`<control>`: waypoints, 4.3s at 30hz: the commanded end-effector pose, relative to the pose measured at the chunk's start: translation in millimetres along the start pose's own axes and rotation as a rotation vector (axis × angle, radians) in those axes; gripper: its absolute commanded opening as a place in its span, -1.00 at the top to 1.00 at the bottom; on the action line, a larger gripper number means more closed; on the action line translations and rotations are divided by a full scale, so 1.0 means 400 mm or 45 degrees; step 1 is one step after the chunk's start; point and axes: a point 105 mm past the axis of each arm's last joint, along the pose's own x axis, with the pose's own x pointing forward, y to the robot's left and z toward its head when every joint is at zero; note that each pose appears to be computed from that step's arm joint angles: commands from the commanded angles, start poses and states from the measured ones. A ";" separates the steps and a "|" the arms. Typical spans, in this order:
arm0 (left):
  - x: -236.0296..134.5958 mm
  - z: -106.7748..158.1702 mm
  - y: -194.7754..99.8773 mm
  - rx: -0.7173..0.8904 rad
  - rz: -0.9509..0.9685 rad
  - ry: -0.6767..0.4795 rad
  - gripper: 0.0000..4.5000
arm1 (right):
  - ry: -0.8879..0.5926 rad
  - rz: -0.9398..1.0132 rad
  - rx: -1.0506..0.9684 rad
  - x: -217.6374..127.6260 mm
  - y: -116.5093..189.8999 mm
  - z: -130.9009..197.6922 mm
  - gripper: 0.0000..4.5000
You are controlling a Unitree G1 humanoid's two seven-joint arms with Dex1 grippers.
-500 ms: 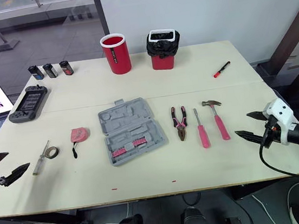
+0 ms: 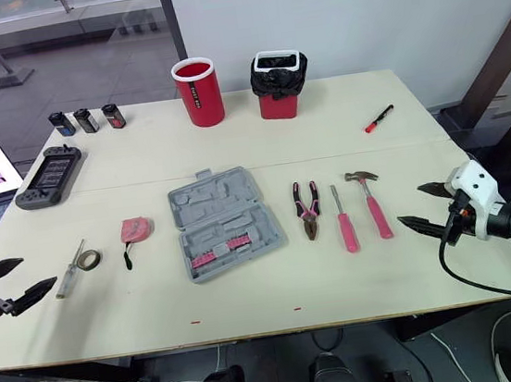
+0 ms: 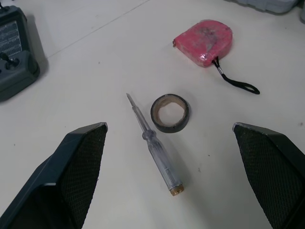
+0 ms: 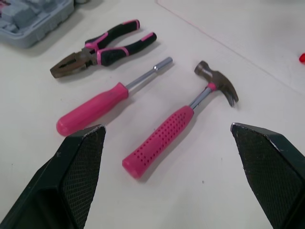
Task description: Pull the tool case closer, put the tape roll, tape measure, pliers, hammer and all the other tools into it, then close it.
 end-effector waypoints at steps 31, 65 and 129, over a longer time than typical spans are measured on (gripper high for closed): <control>0.305 0.090 -0.275 0.014 -0.148 -0.048 1.00 | 0.098 0.140 -0.535 0.611 0.227 0.239 0.98; 0.381 0.066 -0.414 0.357 -0.616 0.005 1.00 | 0.226 0.952 -0.522 0.581 0.457 0.137 0.98; 0.292 0.098 -0.523 0.241 -0.784 -0.031 1.00 | 0.176 0.938 -0.348 0.407 0.432 0.076 0.98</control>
